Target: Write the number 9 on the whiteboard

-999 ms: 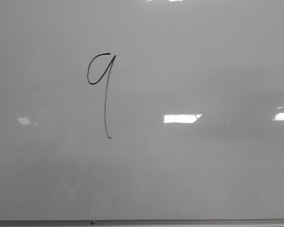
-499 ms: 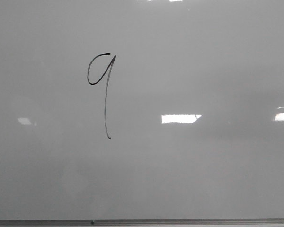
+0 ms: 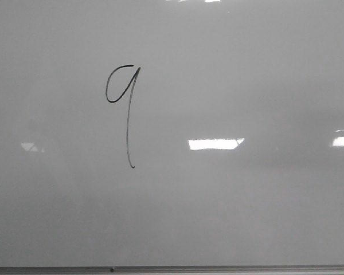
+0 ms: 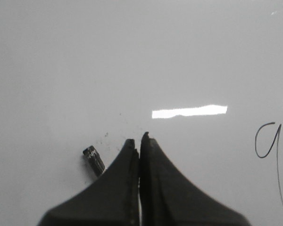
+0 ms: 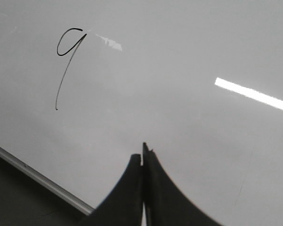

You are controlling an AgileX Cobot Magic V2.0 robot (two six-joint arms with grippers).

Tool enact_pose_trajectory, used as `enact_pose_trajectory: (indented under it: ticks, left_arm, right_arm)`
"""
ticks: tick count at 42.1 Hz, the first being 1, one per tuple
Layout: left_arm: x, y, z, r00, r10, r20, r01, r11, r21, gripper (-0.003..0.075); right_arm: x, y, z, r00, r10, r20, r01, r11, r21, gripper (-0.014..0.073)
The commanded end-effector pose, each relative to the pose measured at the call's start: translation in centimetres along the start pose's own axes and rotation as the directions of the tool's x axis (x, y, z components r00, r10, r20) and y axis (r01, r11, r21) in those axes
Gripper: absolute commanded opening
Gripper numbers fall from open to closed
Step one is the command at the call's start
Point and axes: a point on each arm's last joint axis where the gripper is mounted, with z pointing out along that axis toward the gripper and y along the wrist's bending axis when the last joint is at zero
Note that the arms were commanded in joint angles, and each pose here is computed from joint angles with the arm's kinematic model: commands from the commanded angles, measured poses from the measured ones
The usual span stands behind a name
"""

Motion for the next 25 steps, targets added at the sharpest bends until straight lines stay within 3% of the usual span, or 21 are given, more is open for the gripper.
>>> enact_pose_trajectory:
  ticks: [1,25]
  left_arm:
    - [-1.52,0.05,-1.29,0.991,-0.016,0.134,0.02,0.999,-0.026,-0.0019]
    - [-1.51,0.04,-1.59,0.989,-0.008,0.15,0.013,0.999,-0.032,-0.0019]
  right_arm:
    - [-1.18,-0.42,-0.18,0.998,0.019,0.059,-0.022,0.999,0.037,-0.0071]
    - [-1.18,-0.41,-0.18,0.998,0.019,0.059,-0.022,0.999,0.036,-0.0071]
